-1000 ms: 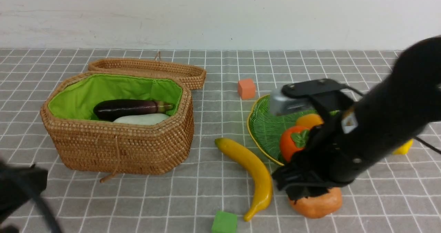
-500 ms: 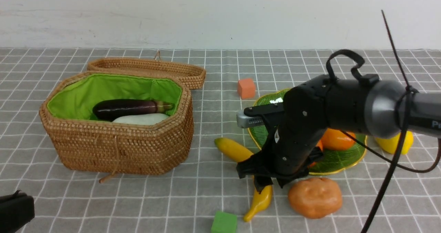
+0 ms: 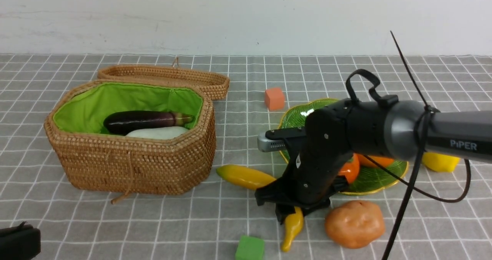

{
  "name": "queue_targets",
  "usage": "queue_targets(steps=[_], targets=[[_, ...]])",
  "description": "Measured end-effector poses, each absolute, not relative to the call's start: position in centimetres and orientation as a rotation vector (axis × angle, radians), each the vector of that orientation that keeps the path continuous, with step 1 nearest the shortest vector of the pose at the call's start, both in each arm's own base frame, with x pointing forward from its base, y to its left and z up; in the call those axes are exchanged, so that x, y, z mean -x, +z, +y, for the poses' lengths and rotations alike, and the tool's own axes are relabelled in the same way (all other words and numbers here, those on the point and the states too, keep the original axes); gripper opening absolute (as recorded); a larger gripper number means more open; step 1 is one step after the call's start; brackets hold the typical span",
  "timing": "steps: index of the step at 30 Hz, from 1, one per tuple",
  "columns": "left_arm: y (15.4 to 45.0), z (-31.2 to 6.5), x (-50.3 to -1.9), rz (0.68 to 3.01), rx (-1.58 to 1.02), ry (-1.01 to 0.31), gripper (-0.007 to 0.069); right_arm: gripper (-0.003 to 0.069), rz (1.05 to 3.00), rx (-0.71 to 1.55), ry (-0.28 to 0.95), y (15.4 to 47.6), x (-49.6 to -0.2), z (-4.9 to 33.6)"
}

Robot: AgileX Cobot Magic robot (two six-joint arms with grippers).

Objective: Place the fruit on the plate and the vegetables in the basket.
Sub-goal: Use the right arm to grab a banana and put it into the right plate

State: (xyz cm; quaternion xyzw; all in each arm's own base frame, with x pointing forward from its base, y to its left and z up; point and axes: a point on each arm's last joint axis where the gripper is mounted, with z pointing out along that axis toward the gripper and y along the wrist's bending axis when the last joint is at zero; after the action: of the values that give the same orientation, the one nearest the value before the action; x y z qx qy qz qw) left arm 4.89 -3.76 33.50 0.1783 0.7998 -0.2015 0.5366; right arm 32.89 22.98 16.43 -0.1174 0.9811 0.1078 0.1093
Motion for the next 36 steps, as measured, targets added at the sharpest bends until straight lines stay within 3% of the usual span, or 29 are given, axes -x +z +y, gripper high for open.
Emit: queue_targets(steps=[5,9,12,14,17,23,32,35,36], targets=[[33.5,-3.8,-4.9,1.903,-0.425,-0.479,-0.0013,0.0325,2.914,0.363,0.33,18.6,-33.0,23.5],[33.6,-3.8,-4.9,1.882,-0.469,-0.45,-0.0013,0.0325,2.808,0.496,0.32,25.1,-33.5,22.9],[33.9,-4.0,-4.9,1.824,-0.532,-0.432,-0.0013,0.0325,2.661,0.615,0.197,29.1,-35.6,20.1],[34.2,-4.2,-4.9,1.783,-0.56,-0.445,-0.0013,0.0325,2.596,0.696,0.087,30.0,-37.2,17.4],[34.4,-4.6,-5.0,1.755,-0.574,-0.487,-0.0013,0.0325,2.584,0.744,0.008,29.0,-39.3,14.2],[34.4,-5.6,-5.7,1.779,-0.571,-0.59,-0.0013,0.0325,2.506,0.87,-0.074,23.4,-44.6,8.4],[34.4,-5.7,-5.8,1.785,-0.572,-0.605,-0.0013,0.0323,2.345,1.018,-0.195,21.4,-46.6,7.9],[34.3,-5.7,-5.7,1.795,-0.58,-0.608,-0.0013,0.0355,2.332,1.017,-0.203,21.4,-46.7,7.9],[34.3,-5.7,-5.7,1.798,-0.584,-0.609,-0.0013,0.0403,2.34,1.02,-0.201,21.4,-46.7,7.9]])
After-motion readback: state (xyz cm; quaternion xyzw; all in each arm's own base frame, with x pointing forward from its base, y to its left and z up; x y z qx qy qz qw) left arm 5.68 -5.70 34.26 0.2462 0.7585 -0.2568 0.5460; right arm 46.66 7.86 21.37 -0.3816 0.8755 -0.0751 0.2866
